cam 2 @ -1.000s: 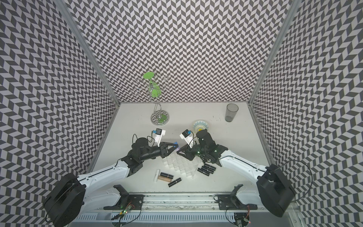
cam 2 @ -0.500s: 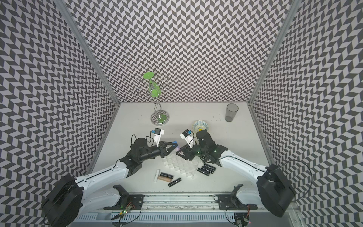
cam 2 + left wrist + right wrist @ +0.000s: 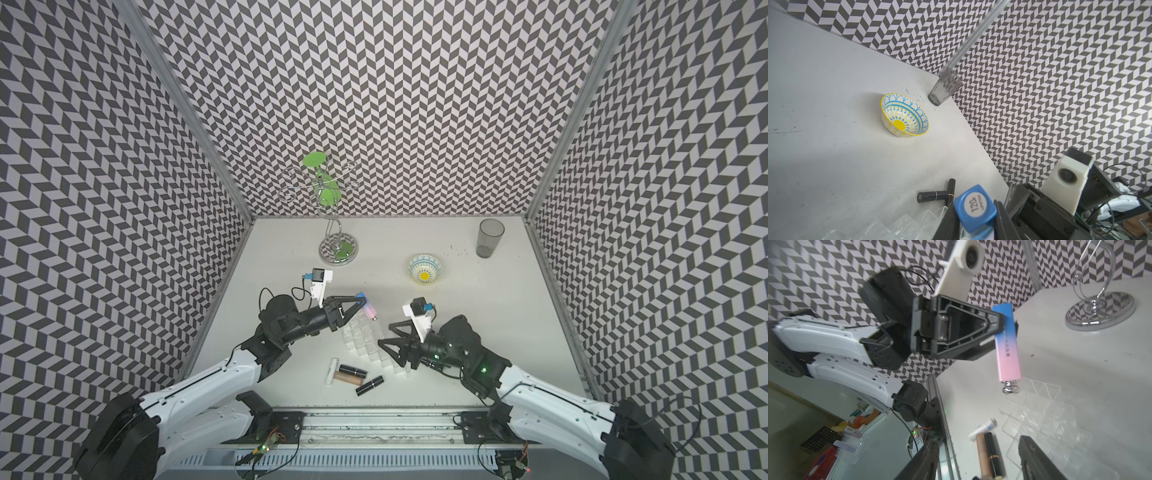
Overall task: Arrange the lipsticks in the organizer
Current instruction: Adjust the lipstick.
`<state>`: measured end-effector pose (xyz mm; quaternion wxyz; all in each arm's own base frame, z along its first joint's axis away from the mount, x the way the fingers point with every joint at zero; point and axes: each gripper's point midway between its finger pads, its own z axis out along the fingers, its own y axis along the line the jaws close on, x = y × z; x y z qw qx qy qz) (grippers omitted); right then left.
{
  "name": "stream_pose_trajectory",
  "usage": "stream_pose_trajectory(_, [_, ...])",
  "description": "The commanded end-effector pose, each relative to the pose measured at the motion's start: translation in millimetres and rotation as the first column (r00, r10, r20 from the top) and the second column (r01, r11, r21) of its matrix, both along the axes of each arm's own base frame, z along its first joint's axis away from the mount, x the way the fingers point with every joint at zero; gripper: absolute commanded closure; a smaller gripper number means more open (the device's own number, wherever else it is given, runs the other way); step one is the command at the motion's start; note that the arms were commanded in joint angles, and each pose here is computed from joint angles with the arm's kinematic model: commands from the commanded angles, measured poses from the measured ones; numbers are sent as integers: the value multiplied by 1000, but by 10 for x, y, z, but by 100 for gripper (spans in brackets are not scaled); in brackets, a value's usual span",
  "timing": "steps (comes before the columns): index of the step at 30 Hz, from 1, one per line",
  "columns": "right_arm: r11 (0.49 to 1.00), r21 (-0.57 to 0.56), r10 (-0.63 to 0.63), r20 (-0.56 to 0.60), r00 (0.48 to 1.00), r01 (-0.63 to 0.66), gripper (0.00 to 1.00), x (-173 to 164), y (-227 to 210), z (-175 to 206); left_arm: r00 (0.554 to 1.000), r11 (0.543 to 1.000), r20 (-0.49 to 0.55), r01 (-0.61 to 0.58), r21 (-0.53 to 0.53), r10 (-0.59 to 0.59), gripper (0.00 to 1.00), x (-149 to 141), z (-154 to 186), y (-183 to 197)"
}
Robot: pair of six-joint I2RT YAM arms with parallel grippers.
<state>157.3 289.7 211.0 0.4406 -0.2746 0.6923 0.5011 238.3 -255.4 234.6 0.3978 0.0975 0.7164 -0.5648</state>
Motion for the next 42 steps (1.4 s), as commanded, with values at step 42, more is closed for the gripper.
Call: stream_pose_trajectory(42, [990, 118, -102, 231, 967, 76, 61, 502, 599, 294, 1000, 998, 10, -23, -52, 24, 100, -51, 95, 200])
